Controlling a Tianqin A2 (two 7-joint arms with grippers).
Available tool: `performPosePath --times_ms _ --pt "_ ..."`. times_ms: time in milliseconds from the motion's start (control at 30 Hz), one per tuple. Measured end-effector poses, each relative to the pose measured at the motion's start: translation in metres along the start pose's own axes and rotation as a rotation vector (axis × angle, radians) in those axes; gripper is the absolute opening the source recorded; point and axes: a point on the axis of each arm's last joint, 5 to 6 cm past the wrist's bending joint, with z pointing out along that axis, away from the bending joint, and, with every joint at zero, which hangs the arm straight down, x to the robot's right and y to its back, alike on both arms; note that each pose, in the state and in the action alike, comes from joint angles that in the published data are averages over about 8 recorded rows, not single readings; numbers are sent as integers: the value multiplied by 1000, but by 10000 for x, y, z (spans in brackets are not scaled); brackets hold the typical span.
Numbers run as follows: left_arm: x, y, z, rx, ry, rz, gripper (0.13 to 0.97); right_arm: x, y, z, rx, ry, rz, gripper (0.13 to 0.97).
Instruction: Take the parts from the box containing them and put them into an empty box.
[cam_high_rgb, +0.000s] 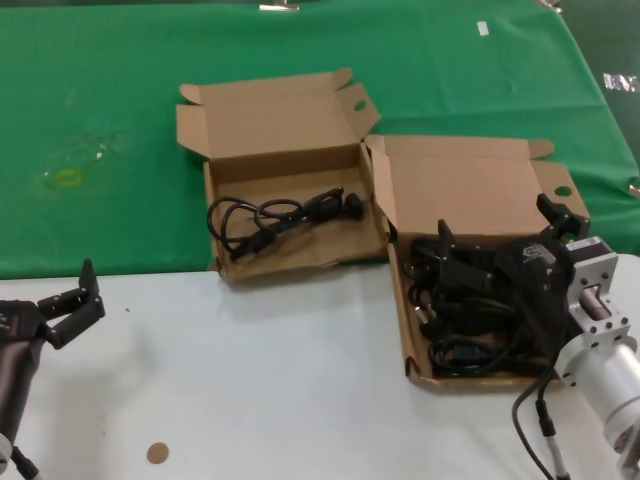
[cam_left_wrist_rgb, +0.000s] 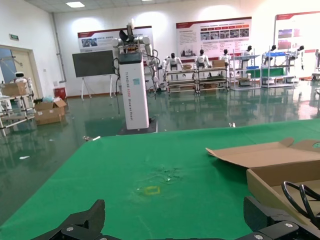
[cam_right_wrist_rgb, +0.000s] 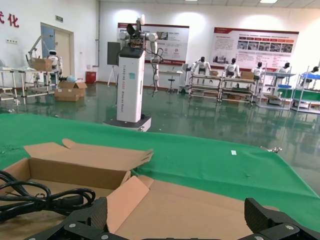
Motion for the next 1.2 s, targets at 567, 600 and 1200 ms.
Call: performPosePath --times_ms 567,600,1200 --pt "0 0 0 0 0 0 966 1 0 -2 0 1 0 966" --pt "0 0 0 0 0 0 966 1 0 -2 0 1 0 966" --pt "0 0 0 0 0 0 966 1 0 -2 0 1 0 966"
